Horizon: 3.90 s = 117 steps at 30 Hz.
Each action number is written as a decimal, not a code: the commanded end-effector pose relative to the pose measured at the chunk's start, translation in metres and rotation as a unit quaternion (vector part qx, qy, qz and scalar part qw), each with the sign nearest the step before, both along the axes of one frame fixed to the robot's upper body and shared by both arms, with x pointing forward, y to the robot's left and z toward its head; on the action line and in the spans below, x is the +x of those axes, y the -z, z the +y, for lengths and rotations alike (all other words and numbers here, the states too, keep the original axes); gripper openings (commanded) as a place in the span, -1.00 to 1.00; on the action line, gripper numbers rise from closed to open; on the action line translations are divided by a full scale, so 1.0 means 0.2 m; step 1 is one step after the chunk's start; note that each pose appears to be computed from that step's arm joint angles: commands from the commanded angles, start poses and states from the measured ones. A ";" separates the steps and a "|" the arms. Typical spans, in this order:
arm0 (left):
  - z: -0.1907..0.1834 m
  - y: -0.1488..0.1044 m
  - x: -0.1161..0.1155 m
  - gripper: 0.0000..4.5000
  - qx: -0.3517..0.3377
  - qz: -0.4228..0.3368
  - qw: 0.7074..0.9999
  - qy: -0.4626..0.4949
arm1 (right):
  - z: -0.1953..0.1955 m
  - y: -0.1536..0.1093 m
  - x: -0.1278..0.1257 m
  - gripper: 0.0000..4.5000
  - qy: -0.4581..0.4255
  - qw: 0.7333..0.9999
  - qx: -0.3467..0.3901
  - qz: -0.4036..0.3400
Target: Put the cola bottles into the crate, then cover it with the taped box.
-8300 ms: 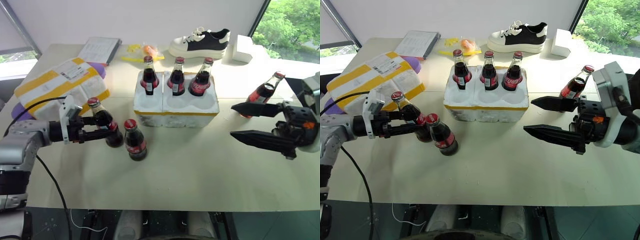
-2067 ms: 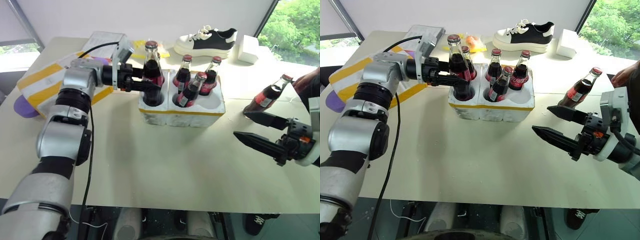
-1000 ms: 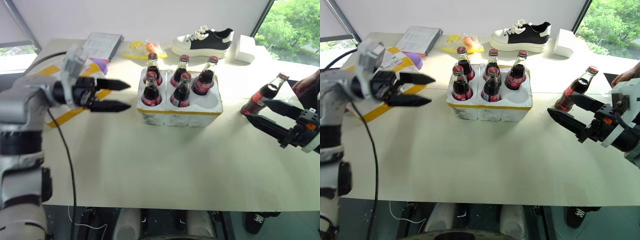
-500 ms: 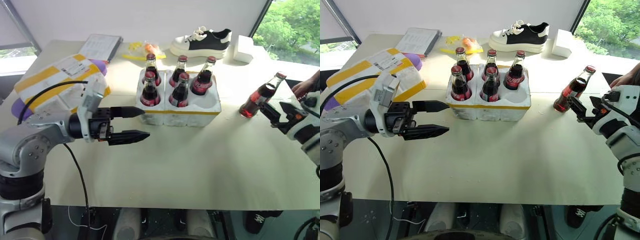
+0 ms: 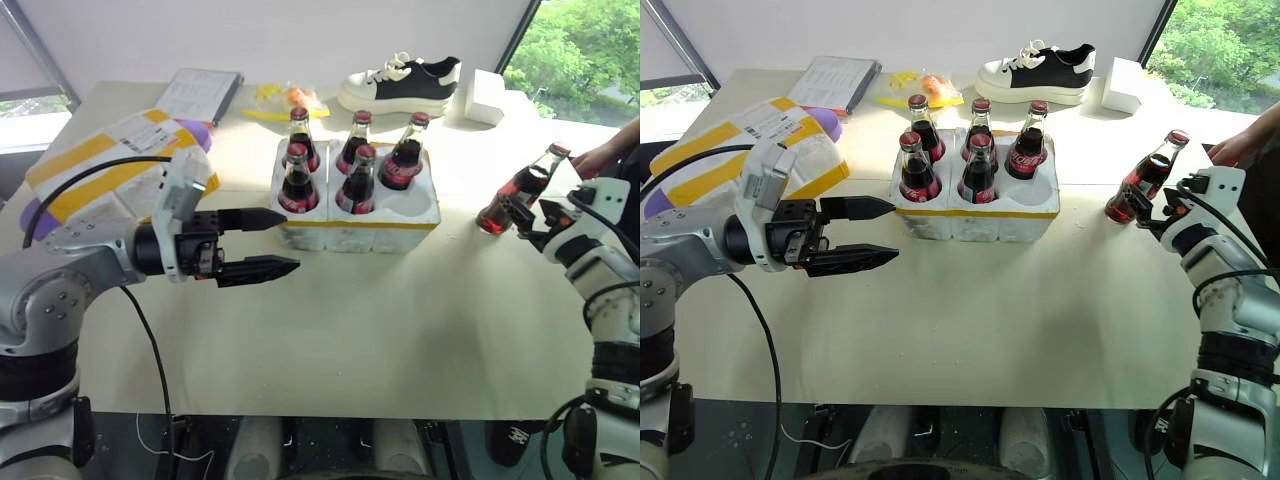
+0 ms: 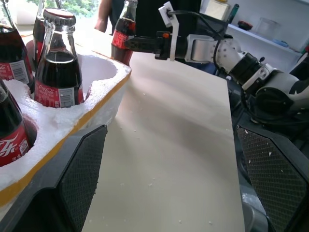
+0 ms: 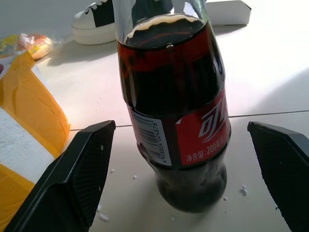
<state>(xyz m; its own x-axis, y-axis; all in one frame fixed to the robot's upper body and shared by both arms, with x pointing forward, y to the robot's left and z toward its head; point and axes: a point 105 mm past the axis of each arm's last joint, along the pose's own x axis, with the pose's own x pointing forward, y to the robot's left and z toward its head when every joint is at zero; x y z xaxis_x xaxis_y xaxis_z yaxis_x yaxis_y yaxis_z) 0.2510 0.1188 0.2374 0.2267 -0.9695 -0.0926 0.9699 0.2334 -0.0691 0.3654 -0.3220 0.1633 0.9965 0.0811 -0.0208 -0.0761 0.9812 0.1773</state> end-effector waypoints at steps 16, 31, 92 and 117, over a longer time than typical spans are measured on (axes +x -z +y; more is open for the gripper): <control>-0.03 -0.06 -0.05 1.00 0.000 -0.036 0.999 0.018 | 0.04 -0.09 0.13 0.27 -0.021 0.997 -0.047 -0.054; -0.03 -0.06 -0.01 1.00 -0.003 -0.034 0.999 0.017 | 0.65 -0.71 -0.19 0.27 -0.293 0.932 -0.030 -0.210; 1.44 0.25 -0.01 1.00 0.595 -0.260 0.560 -0.514 | 0.85 -0.72 -0.59 0.98 -0.581 0.800 -0.106 -0.109; 1.51 0.45 0.55 0.40 0.598 -0.294 0.546 -0.508 | 0.77 -0.77 -0.73 1.00 -0.510 0.842 -0.129 -0.117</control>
